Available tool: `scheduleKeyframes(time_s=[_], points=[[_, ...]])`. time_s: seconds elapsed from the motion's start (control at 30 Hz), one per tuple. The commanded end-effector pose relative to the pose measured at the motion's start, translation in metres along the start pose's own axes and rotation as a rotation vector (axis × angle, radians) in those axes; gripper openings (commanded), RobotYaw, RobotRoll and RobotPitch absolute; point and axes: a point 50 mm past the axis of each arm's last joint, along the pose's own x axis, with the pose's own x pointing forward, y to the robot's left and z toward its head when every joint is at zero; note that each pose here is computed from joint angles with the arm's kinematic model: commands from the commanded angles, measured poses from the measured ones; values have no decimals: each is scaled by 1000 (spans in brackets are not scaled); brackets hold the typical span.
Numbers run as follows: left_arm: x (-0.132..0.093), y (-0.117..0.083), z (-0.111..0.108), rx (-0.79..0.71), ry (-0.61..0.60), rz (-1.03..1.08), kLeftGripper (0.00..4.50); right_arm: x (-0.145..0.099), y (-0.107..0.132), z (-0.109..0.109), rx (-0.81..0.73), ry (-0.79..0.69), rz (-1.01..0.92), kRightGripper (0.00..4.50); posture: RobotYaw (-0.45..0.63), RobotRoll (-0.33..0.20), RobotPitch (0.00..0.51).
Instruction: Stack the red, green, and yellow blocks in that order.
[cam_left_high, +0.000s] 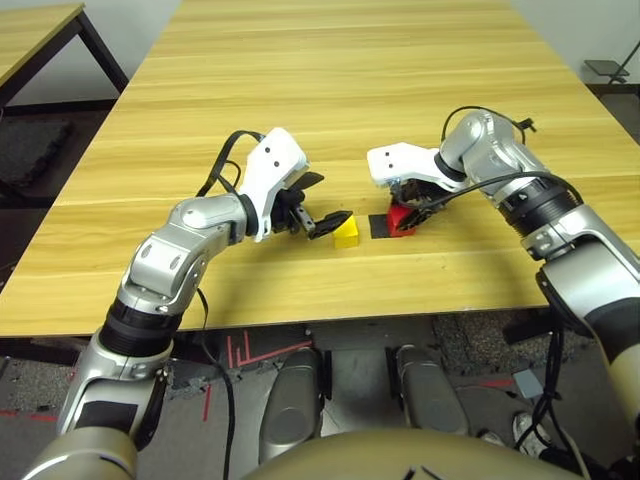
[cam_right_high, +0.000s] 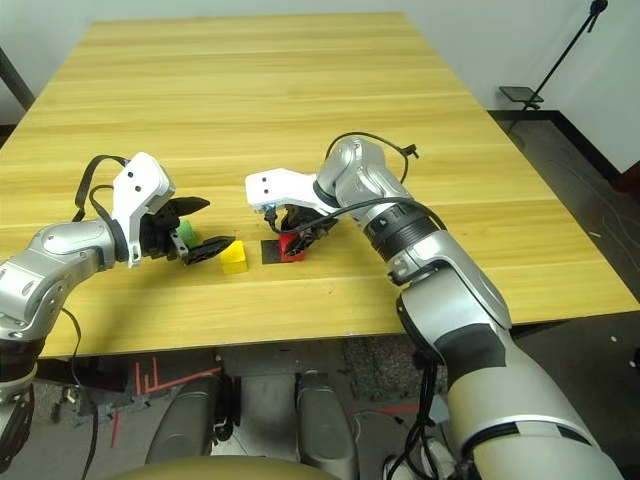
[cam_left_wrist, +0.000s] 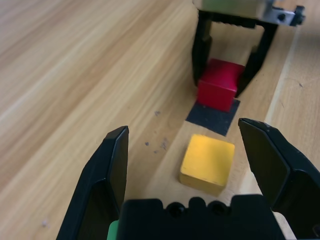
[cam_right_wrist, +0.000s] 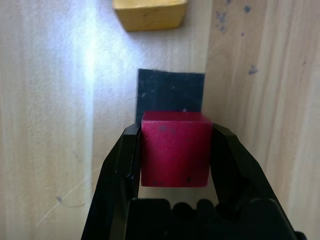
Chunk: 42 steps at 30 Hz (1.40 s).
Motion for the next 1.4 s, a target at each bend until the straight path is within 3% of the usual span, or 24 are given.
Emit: scheduleKeyframes(time_s=[0.03,0.4,1.27,1.4], points=[[-4,-1,-3,-6,14,22,4500,3,-3,5,-4,-4,-5,2048,487,-294,114],[-10,3,-4,-8,36,58,4500,8,1,20,-10,-21,43,2048,513,-287,121],[-11,13,-6,-1,45,71,4500,7,7,8,69,15,52,2048,481,-265,112],[-15,17,-8,3,64,81,4500,-10,2,10,53,-142,37,3338,472,-244,104]])
